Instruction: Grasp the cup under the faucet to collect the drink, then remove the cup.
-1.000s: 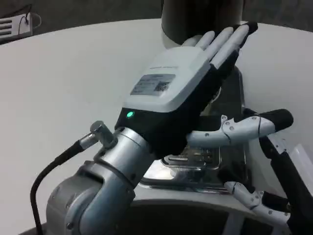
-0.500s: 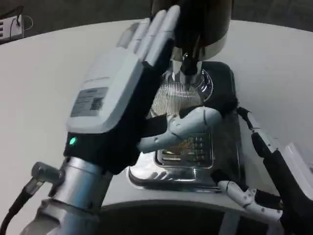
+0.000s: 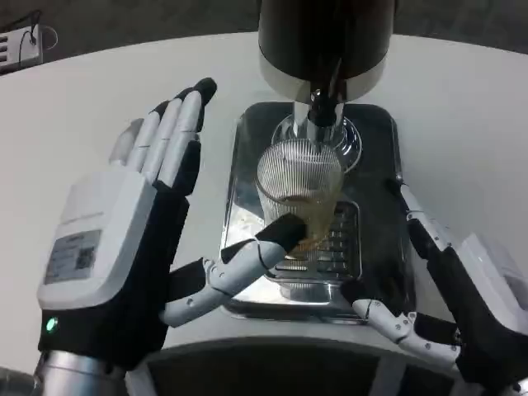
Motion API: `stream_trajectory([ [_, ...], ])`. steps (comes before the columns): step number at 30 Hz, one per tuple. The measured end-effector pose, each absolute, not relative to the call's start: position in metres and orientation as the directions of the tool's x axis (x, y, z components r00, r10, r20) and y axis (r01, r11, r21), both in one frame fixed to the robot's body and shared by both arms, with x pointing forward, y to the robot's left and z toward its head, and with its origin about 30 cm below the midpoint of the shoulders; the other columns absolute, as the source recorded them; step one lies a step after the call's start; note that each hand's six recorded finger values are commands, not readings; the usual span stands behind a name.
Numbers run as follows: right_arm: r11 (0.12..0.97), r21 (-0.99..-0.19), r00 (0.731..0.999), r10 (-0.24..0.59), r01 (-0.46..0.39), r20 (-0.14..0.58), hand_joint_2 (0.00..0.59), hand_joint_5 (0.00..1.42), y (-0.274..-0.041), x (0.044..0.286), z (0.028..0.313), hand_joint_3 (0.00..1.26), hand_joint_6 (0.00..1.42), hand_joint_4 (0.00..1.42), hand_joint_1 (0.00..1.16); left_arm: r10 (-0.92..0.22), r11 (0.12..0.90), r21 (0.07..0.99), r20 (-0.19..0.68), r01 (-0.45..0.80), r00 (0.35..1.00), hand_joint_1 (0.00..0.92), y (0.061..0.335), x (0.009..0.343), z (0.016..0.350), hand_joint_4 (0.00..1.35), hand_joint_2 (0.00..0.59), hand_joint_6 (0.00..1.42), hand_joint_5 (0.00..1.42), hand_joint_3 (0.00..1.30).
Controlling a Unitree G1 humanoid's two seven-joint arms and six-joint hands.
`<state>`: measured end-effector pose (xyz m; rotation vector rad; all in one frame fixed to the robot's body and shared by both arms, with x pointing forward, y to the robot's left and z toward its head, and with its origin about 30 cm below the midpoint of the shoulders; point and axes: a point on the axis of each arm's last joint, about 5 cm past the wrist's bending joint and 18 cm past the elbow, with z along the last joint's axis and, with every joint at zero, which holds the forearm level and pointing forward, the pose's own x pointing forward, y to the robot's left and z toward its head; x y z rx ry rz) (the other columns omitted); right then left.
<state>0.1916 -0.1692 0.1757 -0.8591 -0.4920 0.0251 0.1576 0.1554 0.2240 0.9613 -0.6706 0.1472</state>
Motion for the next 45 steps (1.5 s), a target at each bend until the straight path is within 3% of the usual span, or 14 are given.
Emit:
stream_trajectory([
  [11,0.694,-0.706,0.885,0.231,0.142,0.405,0.281,0.07,-0.168,0.201,0.173,0.0,0.18,0.02,0.43,-0.085,0.572,0.736,0.491,-0.361,0.867,0.0,0.166,0.14,0.192,0.0,0.143,0.0,0.0,0.0],
  [17,0.719,-0.683,0.883,0.226,0.133,0.411,0.279,0.07,-0.166,0.206,0.173,0.0,0.18,0.02,0.46,-0.091,0.485,0.808,0.427,-0.335,0.9,0.0,0.164,0.13,0.174,0.0,0.145,0.0,0.0,0.0],
  [23,0.737,-0.663,0.879,0.224,0.13,0.421,0.264,0.06,-0.162,0.214,0.175,0.0,0.16,0.01,0.48,-0.092,0.455,0.846,0.356,-0.279,0.93,0.0,0.163,0.125,0.16,0.0,0.145,0.0,0.0,0.0],
  [31,0.757,-0.641,0.865,0.233,0.125,0.444,0.253,0.06,-0.155,0.224,0.18,0.0,0.18,0.01,0.52,-0.101,0.451,0.857,0.327,-0.249,0.94,0.0,0.162,0.124,0.155,0.0,0.153,0.0,0.0,0.0],
  [45,0.777,-0.623,0.87,0.245,0.087,0.428,0.242,0.11,-0.15,0.241,0.177,0.0,0.23,0.05,0.57,-0.113,0.437,0.872,0.298,-0.221,0.948,0.0,0.164,0.122,0.153,0.0,0.153,0.0,0.0,0.0],
])
